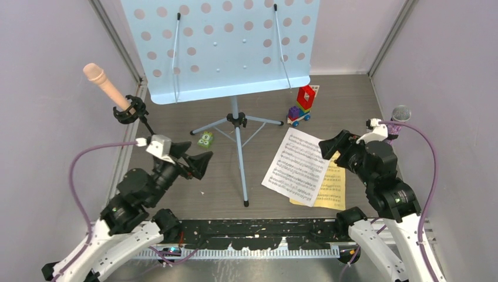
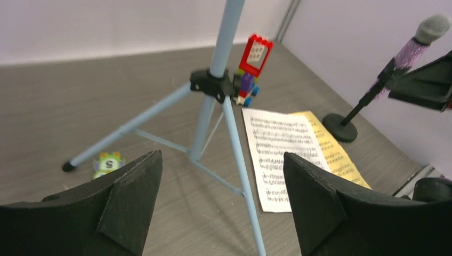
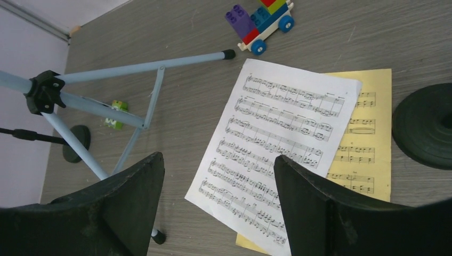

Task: Pack up the instrument practice props

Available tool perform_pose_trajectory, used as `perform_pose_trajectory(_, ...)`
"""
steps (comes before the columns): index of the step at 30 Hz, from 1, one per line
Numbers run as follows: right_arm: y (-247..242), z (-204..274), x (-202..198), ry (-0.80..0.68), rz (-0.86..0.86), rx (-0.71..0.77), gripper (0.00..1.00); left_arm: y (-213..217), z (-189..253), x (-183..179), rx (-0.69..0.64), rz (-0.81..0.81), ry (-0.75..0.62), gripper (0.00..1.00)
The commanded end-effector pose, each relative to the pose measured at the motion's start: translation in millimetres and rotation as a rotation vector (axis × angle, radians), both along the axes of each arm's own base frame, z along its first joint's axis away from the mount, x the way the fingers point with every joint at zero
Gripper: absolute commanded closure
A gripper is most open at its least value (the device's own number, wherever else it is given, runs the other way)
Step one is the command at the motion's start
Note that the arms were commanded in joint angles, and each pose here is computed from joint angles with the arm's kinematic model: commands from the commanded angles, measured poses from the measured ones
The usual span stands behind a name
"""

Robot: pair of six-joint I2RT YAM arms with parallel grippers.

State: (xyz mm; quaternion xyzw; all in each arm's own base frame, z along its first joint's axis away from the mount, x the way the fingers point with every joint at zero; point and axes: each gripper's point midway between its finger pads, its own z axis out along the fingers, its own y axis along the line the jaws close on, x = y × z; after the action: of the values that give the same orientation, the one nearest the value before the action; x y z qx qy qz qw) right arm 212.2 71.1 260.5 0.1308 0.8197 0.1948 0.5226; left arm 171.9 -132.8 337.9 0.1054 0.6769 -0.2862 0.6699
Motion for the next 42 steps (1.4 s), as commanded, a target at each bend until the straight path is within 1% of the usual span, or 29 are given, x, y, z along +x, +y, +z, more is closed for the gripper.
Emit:
perform_pose_trajectory(1,12,9,1,-0.047,0.039,0.078,0.2,-28,16,12,-0.188,-0.048,-0.095,0.14)
perform_pose_trajectory(4,16,3,-2,-0.032,0.044,0.11,0.2,-40,12,25,-0.204,-0.045,-0.18,0.12)
perform_pose_trajectory(7,22,-4,-7,-0.01,0.077,0.137,0.2,-49,11,36,-0.19,-0.032,-0.265,0.07)
perform_pose_trajectory(10,22,-9,-10,0.003,0.078,0.138,0.2,-63,10,48,-0.124,-0.033,-0.296,0.04)
perform_pose_trajectory(12,22,-12,-12,0.01,0.078,0.138,0.2,-77,5,58,-0.058,-0.046,-0.304,0.04)
perform_pose_trajectory(17,26,-16,-15,0.034,0.084,0.177,0.2,-83,11,82,0.029,-0.001,-0.345,0.03)
perform_pose_trajectory(19,30,-19,-16,0.047,0.091,0.201,0.2,-81,15,92,0.038,0.009,-0.356,0.03)
perform_pose_trajectory(23,36,-24,-16,0.067,0.107,0.235,0.2,-73,27,113,0.01,-0.001,-0.368,0.03)
perform_pose_trajectory(29,37,-27,-16,0.081,0.109,0.233,0.2,-83,38,128,-0.008,-0.118,-0.387,0.05)
perform_pose_trajectory(33,37,-30,-17,0.088,0.11,0.232,0.2,-102,33,131,0.02,-0.232,-0.387,0.09)
perform_pose_trajectory(36,38,-33,-17,0.096,0.111,0.238,0.21,-111,28,136,0.037,-0.271,-0.375,0.14)
perform_pose_trajectory(39,40,-34,-17,0.104,0.117,0.246,0.21,-114,23,144,0.057,-0.271,-0.364,0.28)
perform_pose_trajectory(42,42,-36,-18,0.113,0.123,0.251,0.23,-115,22,149,0.071,-0.279,-0.355,0.41)
